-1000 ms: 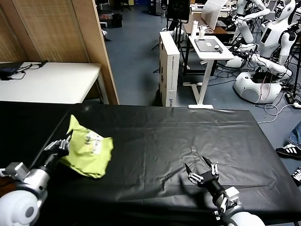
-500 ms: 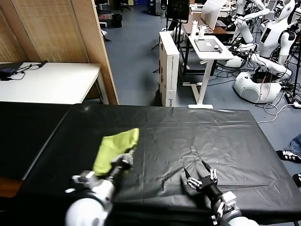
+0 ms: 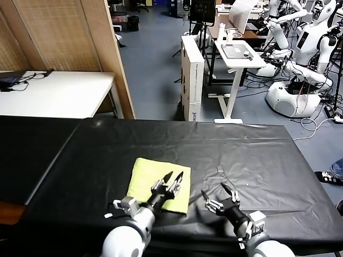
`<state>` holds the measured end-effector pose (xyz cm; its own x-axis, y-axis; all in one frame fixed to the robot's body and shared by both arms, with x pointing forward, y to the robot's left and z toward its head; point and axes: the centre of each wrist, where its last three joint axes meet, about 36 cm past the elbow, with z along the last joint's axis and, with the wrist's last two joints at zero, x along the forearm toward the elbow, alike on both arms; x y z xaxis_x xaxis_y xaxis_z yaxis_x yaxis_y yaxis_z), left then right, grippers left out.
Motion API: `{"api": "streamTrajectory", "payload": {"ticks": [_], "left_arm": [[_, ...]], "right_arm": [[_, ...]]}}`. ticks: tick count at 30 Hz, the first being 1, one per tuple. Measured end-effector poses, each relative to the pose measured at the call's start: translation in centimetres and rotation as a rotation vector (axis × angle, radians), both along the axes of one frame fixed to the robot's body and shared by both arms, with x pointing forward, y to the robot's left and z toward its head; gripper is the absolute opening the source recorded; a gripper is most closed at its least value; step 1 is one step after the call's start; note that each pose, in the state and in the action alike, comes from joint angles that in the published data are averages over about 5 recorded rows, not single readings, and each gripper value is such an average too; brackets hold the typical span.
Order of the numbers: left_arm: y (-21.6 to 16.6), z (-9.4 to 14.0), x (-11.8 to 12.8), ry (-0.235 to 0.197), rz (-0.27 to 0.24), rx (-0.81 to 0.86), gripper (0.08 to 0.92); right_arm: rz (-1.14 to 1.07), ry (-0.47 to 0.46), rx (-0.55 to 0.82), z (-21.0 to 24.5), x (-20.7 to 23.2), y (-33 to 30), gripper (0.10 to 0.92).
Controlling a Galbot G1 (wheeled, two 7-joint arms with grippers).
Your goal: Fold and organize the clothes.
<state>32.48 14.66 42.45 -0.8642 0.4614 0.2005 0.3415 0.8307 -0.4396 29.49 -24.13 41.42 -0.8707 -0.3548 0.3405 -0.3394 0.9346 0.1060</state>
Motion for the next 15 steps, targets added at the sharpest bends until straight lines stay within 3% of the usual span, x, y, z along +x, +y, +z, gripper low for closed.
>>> {"api": "streamTrajectory", "payload": {"ticks": [2, 5, 13, 15], "left_arm": [[0.8, 0.4, 0.1, -0.034, 0.009, 0.021, 0.788], [2.3, 0.9, 0.2, -0.077, 0.032, 0.058, 0.886], [6.1, 1.6, -0.1, -0.121, 0.09, 0.147, 0.907], [6.5, 1.7, -0.3, -0.123, 0.101, 0.16, 0.907]], "right_arm": [[-0.005, 0.024, 0.026, 0.0, 0.2, 0.5, 0.907], [-0.015, 0.068, 0.073, -0.2, 0.7, 1.7, 0.907], [-0.013, 0.134, 0.177, -1.3, 3.3, 5.6, 0.906], [-0.005, 0.143, 0.193, -1.6, 3.9, 6.4, 0.875]]}}
